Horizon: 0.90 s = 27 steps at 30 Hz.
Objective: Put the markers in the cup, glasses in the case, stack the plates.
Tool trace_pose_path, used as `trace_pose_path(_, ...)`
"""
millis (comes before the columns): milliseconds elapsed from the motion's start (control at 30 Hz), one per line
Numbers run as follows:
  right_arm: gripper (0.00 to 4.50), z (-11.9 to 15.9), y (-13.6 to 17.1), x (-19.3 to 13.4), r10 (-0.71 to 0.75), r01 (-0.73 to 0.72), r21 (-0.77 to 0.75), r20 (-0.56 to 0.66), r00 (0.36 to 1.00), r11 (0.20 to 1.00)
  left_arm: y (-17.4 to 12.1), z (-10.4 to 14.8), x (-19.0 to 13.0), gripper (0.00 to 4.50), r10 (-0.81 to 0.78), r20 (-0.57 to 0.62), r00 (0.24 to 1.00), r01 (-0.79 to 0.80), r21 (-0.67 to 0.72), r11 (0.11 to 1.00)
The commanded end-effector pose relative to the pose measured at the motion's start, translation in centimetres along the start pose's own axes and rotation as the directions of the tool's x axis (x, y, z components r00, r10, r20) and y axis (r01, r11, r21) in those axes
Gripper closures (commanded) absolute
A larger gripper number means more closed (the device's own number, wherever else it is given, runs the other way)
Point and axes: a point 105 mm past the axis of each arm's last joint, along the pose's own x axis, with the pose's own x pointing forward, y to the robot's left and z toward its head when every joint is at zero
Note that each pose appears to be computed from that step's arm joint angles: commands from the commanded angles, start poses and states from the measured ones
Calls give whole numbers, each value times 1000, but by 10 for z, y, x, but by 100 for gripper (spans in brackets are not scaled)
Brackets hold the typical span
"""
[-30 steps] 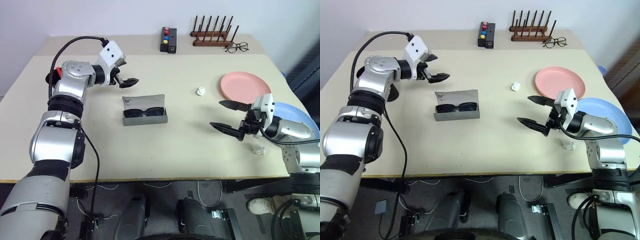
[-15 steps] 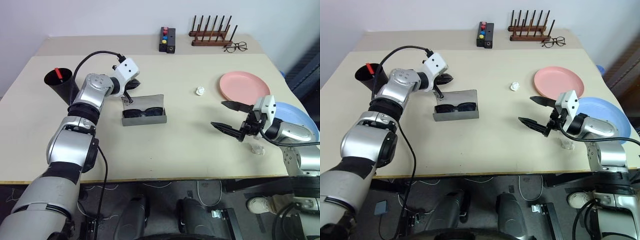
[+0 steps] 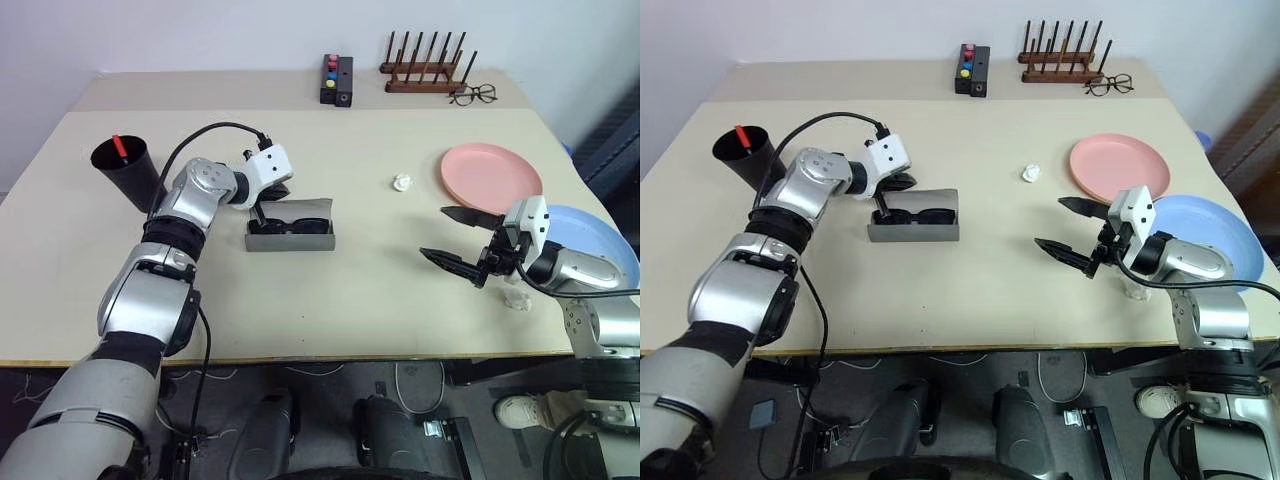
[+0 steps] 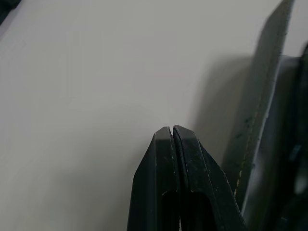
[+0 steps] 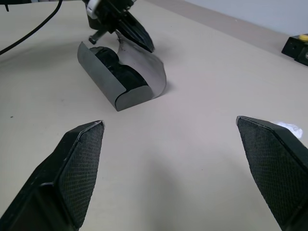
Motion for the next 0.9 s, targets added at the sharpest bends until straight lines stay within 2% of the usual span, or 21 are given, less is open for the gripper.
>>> trace_pose_path(33,0,13,-1,-1,-5,7,-45,41,999,999,0,10,-12,447,-14,22,1000,13,49,999)
trace_pose_path(233,0,11,-1,-2,-2,3,-28,38,999,1000,-24,12,-21,447,-32,40,999,30,29,999)
trace_pose_path(400,0,9,-1,-3,-6,7,-22,32,999,1000,-49,-1,-22,447,-57,23,998,58,-45,997)
trace_pose_path(533,0,7,-4,-3,-21,22,-24,25,999,999,-45,-4,-25,447,-2,16,1000,3,-68,998)
trace_pose_path(667,0,8,-11,-6,-70,71,-47,19,997,996,-20,18,-36,447,110,107,988,-104,-61,993)
trace_pose_path(767,0,10,-18,-9,-127,128,-52,5,992,990,2,54,-52,447,214,277,937,-189,-114,975)
trace_pose_path(900,0,11,-29,-17,-203,202,-39,-24,979,979,-3,92,-62,447,203,467,861,-102,-233,967)
